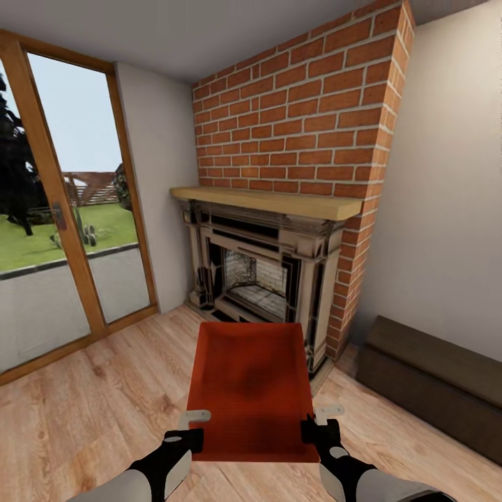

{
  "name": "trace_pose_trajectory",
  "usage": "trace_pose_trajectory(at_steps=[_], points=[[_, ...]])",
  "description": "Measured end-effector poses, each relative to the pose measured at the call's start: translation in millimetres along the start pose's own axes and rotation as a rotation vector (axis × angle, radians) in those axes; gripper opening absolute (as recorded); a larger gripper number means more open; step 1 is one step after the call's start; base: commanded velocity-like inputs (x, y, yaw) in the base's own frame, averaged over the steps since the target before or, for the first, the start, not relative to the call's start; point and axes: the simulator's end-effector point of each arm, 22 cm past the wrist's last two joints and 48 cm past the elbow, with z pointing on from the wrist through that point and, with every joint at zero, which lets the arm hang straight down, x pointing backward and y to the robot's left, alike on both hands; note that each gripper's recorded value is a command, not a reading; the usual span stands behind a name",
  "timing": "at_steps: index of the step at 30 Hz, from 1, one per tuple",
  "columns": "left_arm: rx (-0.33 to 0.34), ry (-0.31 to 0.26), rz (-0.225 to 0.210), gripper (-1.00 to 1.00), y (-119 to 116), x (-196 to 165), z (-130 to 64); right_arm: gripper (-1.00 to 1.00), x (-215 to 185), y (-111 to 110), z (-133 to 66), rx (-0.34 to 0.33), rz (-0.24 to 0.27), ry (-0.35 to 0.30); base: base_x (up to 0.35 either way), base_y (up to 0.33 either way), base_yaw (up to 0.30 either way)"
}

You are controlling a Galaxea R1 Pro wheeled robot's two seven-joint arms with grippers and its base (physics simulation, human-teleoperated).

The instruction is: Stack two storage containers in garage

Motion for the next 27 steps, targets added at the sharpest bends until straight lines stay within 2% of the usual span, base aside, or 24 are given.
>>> trace_pose_trajectory(at_steps=[27], points=[[0.002,-0.043,-0.004,-1.00,0.1,-20.6,-11.2,-1.00,-23.3,-1.1,-6.7,0.002,0.000,-0.043,0.000,0.000,0.000]])
